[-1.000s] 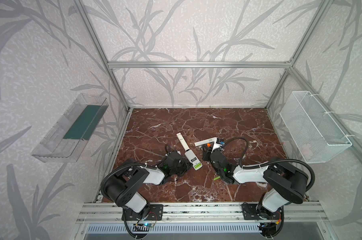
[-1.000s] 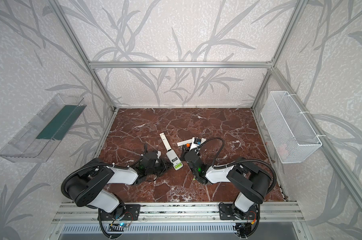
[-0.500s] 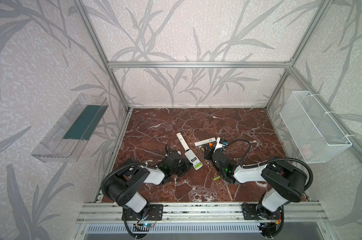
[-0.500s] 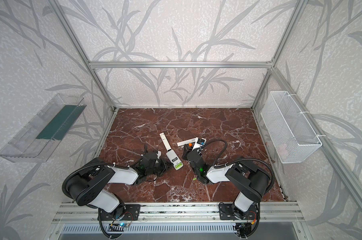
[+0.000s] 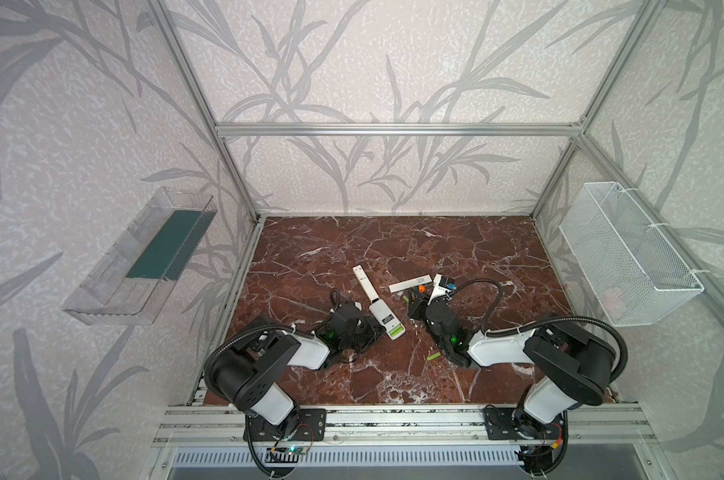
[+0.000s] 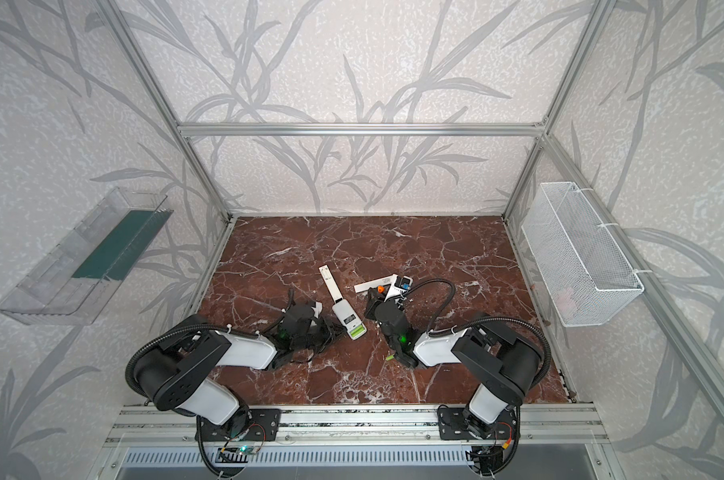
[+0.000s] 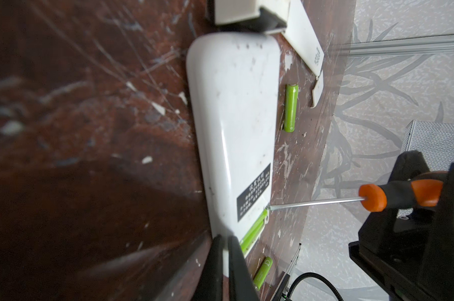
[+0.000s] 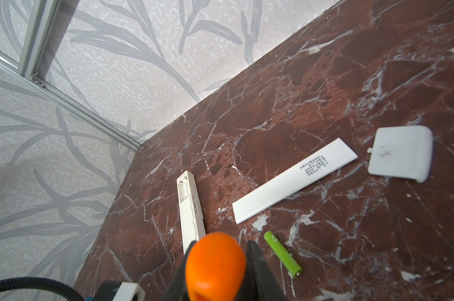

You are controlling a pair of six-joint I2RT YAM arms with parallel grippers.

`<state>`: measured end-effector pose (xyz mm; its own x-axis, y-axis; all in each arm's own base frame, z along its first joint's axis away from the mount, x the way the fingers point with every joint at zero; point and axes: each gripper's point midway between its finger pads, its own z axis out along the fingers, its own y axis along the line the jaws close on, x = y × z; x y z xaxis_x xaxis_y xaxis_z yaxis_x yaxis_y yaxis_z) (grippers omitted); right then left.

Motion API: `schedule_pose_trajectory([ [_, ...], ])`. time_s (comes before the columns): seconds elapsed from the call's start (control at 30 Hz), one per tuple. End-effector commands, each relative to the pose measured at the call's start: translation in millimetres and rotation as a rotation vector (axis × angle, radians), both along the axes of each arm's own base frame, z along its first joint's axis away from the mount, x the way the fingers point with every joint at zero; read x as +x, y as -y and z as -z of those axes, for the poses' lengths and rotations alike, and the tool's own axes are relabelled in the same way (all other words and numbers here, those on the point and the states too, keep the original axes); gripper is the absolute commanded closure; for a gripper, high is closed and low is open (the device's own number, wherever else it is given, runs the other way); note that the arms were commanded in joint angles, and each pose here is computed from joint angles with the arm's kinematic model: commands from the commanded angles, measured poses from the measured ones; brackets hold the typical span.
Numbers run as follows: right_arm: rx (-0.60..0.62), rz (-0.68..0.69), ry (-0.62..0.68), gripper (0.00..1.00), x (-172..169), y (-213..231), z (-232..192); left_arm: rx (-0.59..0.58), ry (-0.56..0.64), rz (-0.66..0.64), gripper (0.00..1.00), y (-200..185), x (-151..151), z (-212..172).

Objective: Unload the batteries from the remote control

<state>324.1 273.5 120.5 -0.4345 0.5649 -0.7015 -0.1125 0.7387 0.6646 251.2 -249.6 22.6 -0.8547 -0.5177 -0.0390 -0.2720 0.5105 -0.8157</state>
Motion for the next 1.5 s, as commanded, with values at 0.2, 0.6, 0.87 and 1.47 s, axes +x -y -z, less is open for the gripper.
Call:
schedule_pose_trajectory([
  [0.2, 0.129, -0.117, 0.001, 1.0, -15, -25, -26, 0.127, -0.168, -0.017, 0.93, -21, -26, 48],
  [0.6, 0.038, -0.112, 0.036, 1.0, -17, -15, -32, 0.124, -0.158, -0.015, 0.93, -21, -25, 45],
  [0.87, -0.097, -0.135, 0.096, 1.0, -16, -14, -53, 0.152, -0.138, -0.003, 0.93, -24, -21, 35],
  [1.47, -0.436, -0.386, 0.192, 1.0, -21, -46, -65, 0.246, -0.065, 0.035, 0.91, -36, -22, 2],
])
